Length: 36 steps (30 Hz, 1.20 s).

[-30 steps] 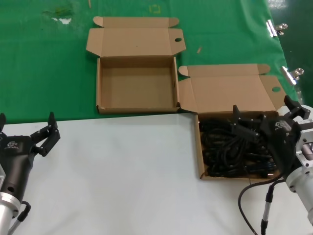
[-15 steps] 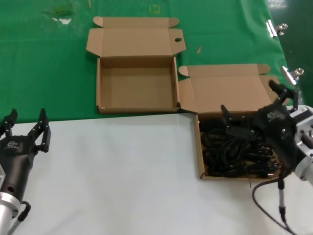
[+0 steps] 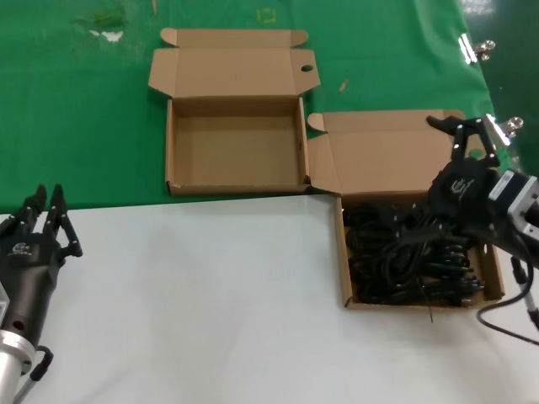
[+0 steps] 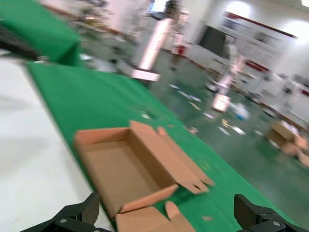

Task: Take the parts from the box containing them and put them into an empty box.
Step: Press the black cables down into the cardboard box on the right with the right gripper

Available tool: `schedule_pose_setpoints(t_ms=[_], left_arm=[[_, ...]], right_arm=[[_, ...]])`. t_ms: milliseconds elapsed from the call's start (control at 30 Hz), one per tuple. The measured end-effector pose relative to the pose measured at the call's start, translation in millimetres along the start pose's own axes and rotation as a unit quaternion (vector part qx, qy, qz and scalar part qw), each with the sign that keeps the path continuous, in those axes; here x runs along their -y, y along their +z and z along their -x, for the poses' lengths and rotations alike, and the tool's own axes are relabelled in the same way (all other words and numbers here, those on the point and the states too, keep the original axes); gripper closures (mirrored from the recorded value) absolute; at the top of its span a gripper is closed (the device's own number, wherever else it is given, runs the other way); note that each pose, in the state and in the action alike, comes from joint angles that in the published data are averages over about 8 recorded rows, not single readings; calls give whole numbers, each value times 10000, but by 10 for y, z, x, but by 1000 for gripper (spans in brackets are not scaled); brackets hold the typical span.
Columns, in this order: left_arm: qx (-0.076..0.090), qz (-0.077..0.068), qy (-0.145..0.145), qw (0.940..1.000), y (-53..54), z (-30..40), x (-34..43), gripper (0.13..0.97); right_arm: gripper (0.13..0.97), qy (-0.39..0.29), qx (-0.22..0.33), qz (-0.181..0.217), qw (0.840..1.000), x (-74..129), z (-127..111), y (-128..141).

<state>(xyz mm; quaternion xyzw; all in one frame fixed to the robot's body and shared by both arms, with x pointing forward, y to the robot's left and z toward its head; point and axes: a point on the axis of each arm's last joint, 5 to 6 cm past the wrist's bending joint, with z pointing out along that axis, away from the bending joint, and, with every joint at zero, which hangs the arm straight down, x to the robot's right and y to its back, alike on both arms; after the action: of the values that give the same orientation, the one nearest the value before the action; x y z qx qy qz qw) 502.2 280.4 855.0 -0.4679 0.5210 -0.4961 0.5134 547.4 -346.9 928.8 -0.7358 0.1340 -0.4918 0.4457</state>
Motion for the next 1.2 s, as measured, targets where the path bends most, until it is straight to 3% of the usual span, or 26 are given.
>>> schedule_pose_setpoints(t_ms=[200,433,700,933,1200], left_arm=[[0,0,-1,10000,0,0,0,891],[0,0,-1,10000,0,0,0,944],[0,0,0,10000,0,0,0,956],[0,0,0,10000,0,0,0,957],[0,0,0,10000,0,0,0,957]], right_arm=[[130,-962,713,-148,9927,45,-215,-46],[130,-2062,1473,-312,9669,75,-499,-79],[130,-3485,2245,-346,9094,47,-881,-32],[130,-4424,2599,-277,8579,10,-1190,91],[130,-5039,2807,-221,8166,-100,-1406,252]])
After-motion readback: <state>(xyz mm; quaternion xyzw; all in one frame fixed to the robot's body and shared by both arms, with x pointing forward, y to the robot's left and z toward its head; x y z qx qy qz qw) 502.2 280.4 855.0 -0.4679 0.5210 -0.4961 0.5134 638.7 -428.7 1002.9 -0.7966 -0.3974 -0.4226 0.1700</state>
